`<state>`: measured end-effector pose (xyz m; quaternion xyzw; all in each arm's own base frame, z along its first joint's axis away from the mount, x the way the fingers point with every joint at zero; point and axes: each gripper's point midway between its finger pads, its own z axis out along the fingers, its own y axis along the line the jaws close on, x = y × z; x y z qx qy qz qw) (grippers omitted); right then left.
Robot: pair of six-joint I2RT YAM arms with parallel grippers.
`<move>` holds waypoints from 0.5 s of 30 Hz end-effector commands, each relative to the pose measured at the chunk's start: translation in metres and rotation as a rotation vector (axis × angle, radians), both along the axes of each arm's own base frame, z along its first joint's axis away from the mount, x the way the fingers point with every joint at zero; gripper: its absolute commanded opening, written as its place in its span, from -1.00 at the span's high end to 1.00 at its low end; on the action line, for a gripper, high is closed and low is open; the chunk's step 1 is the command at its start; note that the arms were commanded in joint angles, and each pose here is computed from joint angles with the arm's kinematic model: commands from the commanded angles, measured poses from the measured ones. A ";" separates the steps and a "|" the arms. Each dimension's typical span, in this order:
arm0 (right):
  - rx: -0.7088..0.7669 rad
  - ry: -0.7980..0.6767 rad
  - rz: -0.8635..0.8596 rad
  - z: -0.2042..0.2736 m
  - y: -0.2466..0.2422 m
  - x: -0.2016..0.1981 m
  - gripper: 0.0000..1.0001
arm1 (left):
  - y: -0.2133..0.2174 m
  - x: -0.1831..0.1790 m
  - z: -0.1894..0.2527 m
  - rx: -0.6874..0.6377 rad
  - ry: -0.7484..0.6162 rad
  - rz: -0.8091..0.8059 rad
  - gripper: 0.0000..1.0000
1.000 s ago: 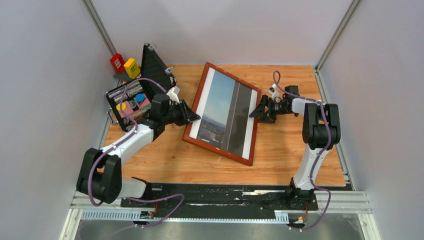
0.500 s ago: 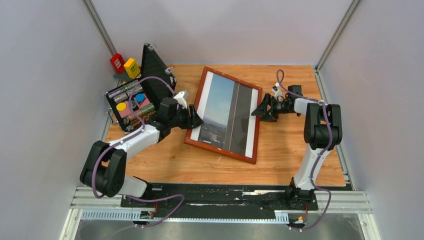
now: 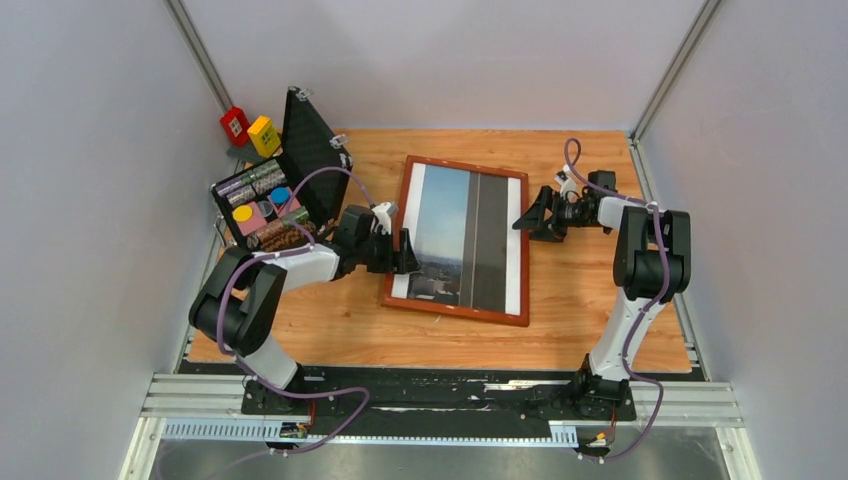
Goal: Put the photo into the frame
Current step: Turn over the photo frame at the center of the board.
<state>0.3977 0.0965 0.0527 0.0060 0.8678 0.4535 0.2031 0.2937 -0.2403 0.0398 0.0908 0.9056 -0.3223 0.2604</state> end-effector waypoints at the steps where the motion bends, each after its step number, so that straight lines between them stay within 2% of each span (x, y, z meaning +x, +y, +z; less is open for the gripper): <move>1: -0.014 -0.076 0.024 0.018 -0.002 0.003 -0.63 | -0.028 0.024 0.033 -0.086 -0.133 -0.082 -0.75; 7: -0.045 -0.102 0.019 0.021 -0.007 0.008 -0.63 | -0.030 0.023 0.030 -0.074 -0.123 -0.088 -0.99; 15: -0.103 -0.127 0.004 0.030 -0.015 0.018 -0.63 | -0.025 0.020 0.037 -0.004 -0.161 -0.082 -1.00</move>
